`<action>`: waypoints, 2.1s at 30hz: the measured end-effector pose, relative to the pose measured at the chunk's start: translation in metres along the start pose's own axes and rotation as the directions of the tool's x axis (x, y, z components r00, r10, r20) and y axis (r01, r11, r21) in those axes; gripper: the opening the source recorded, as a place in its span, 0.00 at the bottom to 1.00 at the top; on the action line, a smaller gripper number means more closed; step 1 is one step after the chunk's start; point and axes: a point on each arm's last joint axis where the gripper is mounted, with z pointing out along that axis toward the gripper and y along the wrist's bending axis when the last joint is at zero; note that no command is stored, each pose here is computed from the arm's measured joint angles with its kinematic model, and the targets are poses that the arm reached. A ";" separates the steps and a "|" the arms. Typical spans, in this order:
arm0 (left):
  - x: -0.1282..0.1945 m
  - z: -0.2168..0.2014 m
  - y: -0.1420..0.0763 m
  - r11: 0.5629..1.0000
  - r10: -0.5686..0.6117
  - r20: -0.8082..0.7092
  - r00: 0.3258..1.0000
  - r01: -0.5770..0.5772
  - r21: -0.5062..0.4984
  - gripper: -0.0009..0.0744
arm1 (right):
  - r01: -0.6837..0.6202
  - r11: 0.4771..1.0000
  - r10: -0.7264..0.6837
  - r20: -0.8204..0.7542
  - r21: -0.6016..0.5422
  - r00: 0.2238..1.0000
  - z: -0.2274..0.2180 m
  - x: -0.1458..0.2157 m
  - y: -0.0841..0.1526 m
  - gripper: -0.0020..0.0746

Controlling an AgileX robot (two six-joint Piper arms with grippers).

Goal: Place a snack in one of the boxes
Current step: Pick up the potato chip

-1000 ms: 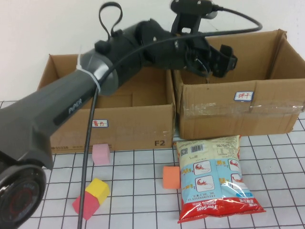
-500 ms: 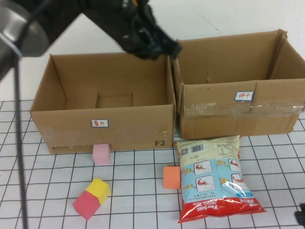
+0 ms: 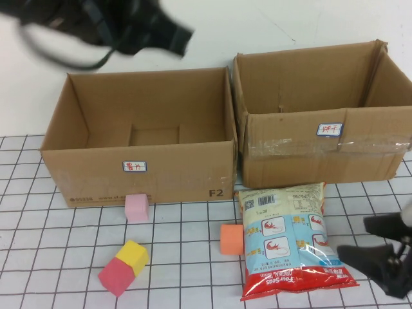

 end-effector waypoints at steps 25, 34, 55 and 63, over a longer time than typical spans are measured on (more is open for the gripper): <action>0.121 -0.073 -0.006 0.998 0.022 0.045 0.999 -0.019 -0.060 0.01 | -0.190 0.940 0.157 -0.133 -0.282 0.979 0.091 0.033 -0.037 0.17; 0.121 -0.073 -0.006 0.998 0.018 0.045 0.999 -0.016 -0.060 0.01 | -0.164 0.883 0.146 -0.074 -0.440 0.986 0.084 0.023 -0.023 0.03; 0.121 -0.073 -0.006 0.998 0.010 0.046 0.999 -0.007 -0.059 0.01 | -0.039 0.901 0.030 -0.026 -0.432 0.999 0.049 -0.009 -0.008 0.03; 0.121 -0.073 -0.006 0.998 0.000 0.040 0.999 0.002 -0.058 0.01 | -0.169 0.951 0.116 -0.209 -0.258 0.971 0.053 0.005 -0.021 0.40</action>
